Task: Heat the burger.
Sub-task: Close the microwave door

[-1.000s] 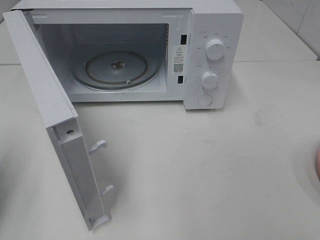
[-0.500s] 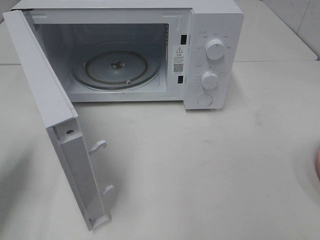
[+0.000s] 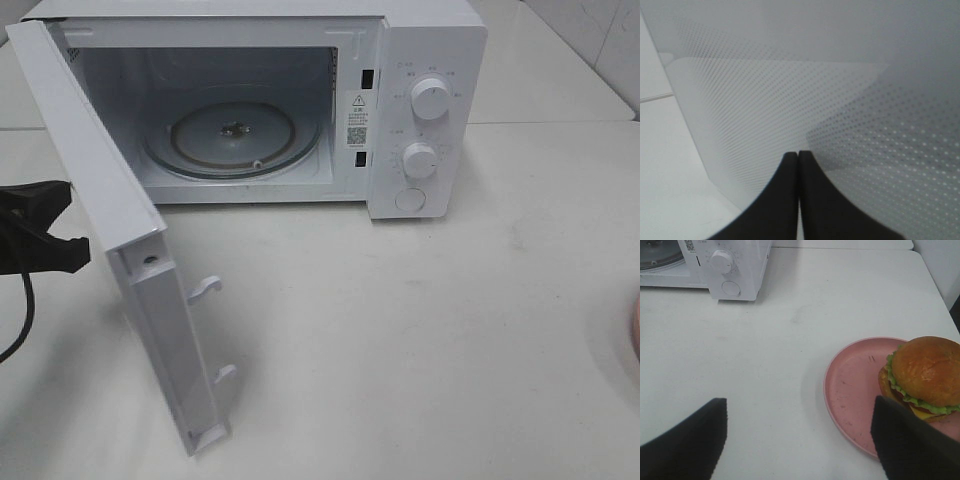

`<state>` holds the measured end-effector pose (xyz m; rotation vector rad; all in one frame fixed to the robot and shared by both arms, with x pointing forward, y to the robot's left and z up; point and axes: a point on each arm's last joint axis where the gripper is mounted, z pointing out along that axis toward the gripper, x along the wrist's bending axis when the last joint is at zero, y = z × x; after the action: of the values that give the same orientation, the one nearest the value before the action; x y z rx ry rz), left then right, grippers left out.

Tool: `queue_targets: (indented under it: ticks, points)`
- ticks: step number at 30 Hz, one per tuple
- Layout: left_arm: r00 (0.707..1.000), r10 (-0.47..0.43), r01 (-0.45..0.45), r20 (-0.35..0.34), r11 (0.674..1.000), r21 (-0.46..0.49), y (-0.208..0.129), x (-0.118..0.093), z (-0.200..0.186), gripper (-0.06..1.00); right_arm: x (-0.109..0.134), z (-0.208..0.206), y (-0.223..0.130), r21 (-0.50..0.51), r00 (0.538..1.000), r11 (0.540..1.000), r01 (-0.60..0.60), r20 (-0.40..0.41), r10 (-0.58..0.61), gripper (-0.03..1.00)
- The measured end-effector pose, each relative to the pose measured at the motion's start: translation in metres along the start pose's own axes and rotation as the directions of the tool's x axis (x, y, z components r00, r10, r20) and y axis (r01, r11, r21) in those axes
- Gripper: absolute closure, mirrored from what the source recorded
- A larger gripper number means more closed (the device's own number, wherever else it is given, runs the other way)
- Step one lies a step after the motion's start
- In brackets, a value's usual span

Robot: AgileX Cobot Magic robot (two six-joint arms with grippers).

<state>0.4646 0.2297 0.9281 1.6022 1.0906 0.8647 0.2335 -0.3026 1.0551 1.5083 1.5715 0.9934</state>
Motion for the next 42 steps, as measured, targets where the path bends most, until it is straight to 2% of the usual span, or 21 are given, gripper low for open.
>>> queue_targets:
  ticks: [3, 8, 14, 17, 19, 22, 24, 36, 39, 42]
  points:
    - [1.0, -0.002, 0.002, 0.011, 1.0, -0.005, 0.001, -0.004, 0.007, 0.94, 0.0, 0.0, 0.0, 0.0, 1.0, 1.0, 0.0, 0.0, 0.0, 0.2]
    - [0.996, 0.021, -0.017, 0.084, 0.999, -0.042, 0.011, -0.023, 0.027, 0.94, 0.0, 0.0, 0.0, 0.0, 1.0, 1.0, 0.0, 0.0, 0.0, 0.2]
    - [0.995, 0.0, 0.008, 0.102, 0.997, -0.076, 0.021, -0.039, 0.045, 0.94, 0.0, 0.0, 0.0, 0.0, 1.0, 1.0, 0.0, 0.0, 0.0, 0.2]
    - [0.995, -0.024, 0.032, 0.096, 0.996, -0.08, 0.026, -0.048, 0.056, 0.94, 0.0, 0.0, 0.0, 0.0, 1.0, 1.0, 0.0, 0.0, 0.0, 0.2]
    - [0.995, -0.046, 0.054, 0.09, 0.995, -0.088, 0.033, -0.062, 0.069, 0.94, 0.0, 0.0, 0.0, 0.0, 1.0, 1.0, 0.0, 0.0, 0.0, 0.2]
    - [0.995, -0.053, 0.061, 0.086, 0.994, -0.094, 0.035, -0.065, 0.072, 0.94, 0.0, 0.0, 0.0, 0.0, 1.0, 1.0, 0.0, 0.0, 0.0, 0.2]
    - [0.995, -0.064, 0.069, 0.073, 0.994, -0.08, 0.041, -0.079, 0.086, 0.94, 0.0, 0.0, 0.0, 0.0, 1.0, 1.0, 0.0, 0.0, 0.0, 0.2]
    - [0.999, -0.034, 0.033, -0.014, 0.998, -0.053, 0.052, -0.123, 0.123, 0.94, 0.0, 0.0, 0.0, 0.0, 1.0, 1.0, 0.0, 0.0, 0.0, 0.2]
    - [0.999, -0.025, 0.024, -0.025, 0.999, -0.047, 0.054, -0.127, 0.128, 0.94, 0.0, 0.0, 0.0, 0.0, 1.0, 1.0, 0.0, 0.0, 0.0, 0.2]
    - [0.999, -0.04, 0.04, -0.027, 0.999, -0.001, 0.054, -0.134, 0.135, 0.94, 0.0, 0.0, 0.0, 0.0, 1.0, 1.0, 0.0, 0.0, 0.0, 0.2]
